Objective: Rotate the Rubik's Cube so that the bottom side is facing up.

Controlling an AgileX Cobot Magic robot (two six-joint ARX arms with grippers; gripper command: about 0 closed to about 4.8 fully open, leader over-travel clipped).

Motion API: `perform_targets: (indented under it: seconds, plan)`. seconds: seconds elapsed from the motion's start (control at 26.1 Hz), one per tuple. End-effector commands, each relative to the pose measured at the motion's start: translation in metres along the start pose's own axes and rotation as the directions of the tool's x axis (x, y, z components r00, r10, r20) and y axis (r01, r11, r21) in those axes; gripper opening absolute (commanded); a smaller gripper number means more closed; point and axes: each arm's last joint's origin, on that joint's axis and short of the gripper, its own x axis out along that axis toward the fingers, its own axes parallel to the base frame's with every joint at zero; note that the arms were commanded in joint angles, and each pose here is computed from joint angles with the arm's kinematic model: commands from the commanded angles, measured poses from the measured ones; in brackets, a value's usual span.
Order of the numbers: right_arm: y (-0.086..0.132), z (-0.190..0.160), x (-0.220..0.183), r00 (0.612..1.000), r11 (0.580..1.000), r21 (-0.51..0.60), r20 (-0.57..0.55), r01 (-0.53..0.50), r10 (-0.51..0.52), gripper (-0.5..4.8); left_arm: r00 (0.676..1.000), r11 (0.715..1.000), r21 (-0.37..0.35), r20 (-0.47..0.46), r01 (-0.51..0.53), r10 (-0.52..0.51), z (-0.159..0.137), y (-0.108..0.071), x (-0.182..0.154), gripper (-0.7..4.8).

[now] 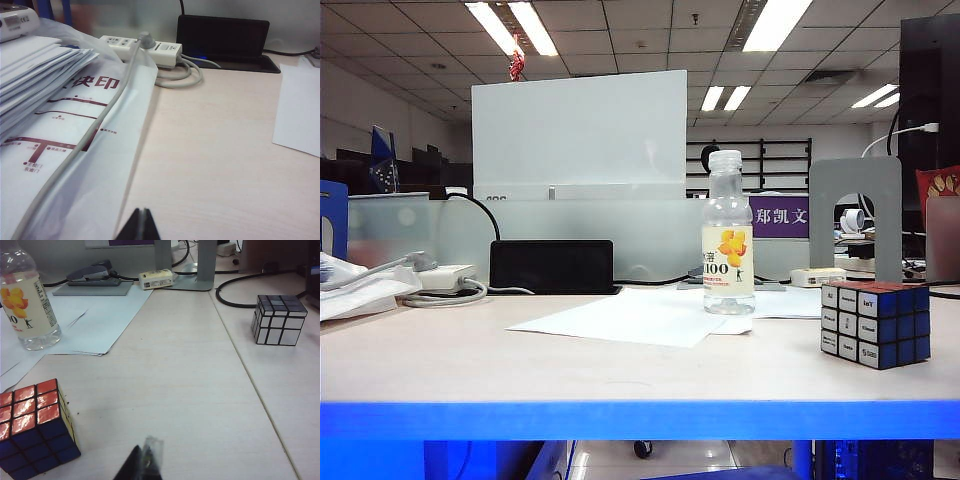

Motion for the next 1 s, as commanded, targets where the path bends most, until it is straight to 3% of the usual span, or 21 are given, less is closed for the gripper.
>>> perform_targets:
  seconds: [0.04, 0.38, 0.65, 0.8, 1.0]
  plan:
    - [0.000, 0.001, 0.000, 1.000, 1.000, -0.001, 0.016, 0.000, 0.000, -0.06, 1.000, 1.000, -0.003, 0.007, -0.004, 0.004, 0.001, 0.000, 0.000, -0.04]
    - [0.000, 0.001, 0.000, 1.000, 1.000, 0.001, 0.021, -0.002, 0.002, -0.06, 1.000, 1.000, -0.003, 0.007, -0.004, 0.004, 0.001, 0.000, 0.000, -0.04]
    - [0.000, 0.000, 0.000, 1.000, 0.996, 0.085, 0.012, -0.014, 0.013, -0.05, 1.000, 1.000, -0.008, 0.008, 0.007, -0.007, 0.001, 0.000, 0.000, -0.04]
    - [0.002, 0.002, 0.000, 0.997, 0.988, 0.139, 0.029, -0.068, 0.065, -0.05, 1.000, 0.998, -0.057, 0.015, 0.007, -0.007, 0.001, 0.000, 0.000, -0.04]
    - [0.004, 0.011, -0.001, 0.989, 0.973, 0.192, 0.104, -0.127, 0.108, -0.05, 0.991, 0.985, -0.155, 0.117, 0.079, -0.061, 0.012, -0.002, -0.001, -0.03]
